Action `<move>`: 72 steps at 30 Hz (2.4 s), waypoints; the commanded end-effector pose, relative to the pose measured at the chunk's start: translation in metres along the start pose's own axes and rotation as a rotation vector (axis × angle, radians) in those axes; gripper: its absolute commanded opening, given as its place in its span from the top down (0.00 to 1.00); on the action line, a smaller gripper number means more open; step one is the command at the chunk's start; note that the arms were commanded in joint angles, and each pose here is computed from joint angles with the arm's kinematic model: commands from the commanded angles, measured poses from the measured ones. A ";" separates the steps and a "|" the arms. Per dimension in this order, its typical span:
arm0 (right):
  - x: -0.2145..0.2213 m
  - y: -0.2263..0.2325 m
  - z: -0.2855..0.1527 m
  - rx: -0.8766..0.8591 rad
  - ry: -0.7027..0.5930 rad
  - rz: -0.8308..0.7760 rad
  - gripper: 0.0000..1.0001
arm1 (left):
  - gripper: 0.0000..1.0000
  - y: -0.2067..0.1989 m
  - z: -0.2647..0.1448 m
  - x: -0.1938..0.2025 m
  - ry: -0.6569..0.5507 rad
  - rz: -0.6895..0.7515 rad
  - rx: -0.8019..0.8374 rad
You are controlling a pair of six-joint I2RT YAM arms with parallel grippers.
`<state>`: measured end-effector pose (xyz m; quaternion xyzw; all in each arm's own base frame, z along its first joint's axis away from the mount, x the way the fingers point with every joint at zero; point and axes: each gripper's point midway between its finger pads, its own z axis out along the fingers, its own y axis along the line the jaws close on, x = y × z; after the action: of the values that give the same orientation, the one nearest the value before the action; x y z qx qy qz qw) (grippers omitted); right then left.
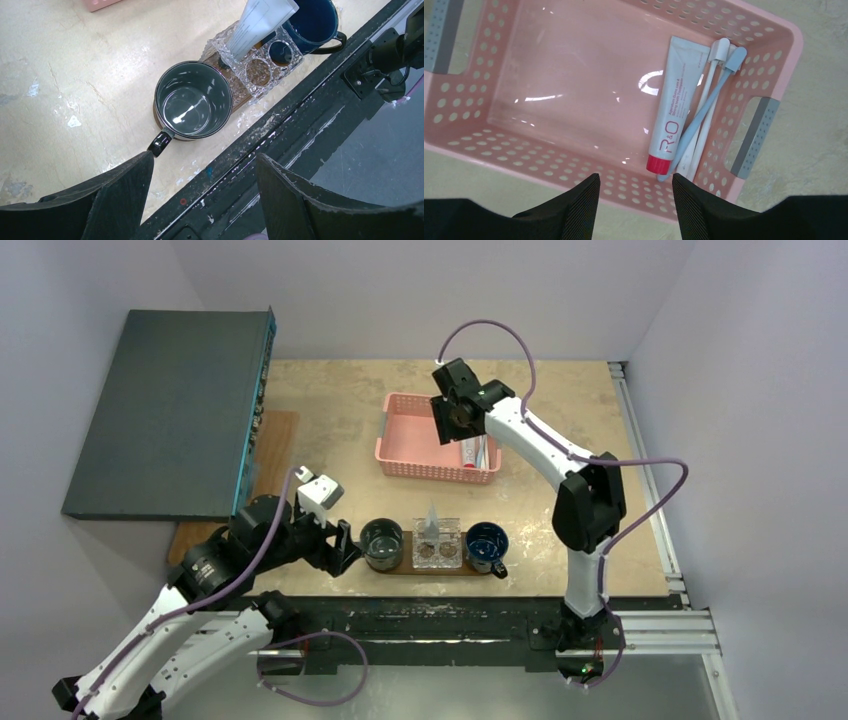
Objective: Prepare toiletry sets of a toothbrush and toothpaste on the tray
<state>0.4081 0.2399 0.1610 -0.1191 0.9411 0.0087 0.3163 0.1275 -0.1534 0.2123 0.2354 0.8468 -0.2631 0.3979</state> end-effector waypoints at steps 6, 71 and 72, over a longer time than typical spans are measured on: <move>-0.003 -0.013 0.044 -0.024 0.010 0.076 0.42 | 0.26 0.002 0.005 -0.009 -0.032 0.003 -0.011; -0.084 -0.049 -0.030 -0.086 -0.300 0.209 0.84 | 0.25 -0.002 0.005 -0.010 -0.032 -0.003 0.006; -0.084 -0.048 -0.038 -0.097 -0.311 0.211 0.84 | 0.25 -0.002 0.005 -0.011 -0.034 -0.004 0.007</move>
<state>0.4672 0.2099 0.1924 -0.0398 0.9156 0.0804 0.3919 0.1300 -0.1533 0.2094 0.2337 0.8512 -0.2561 0.3940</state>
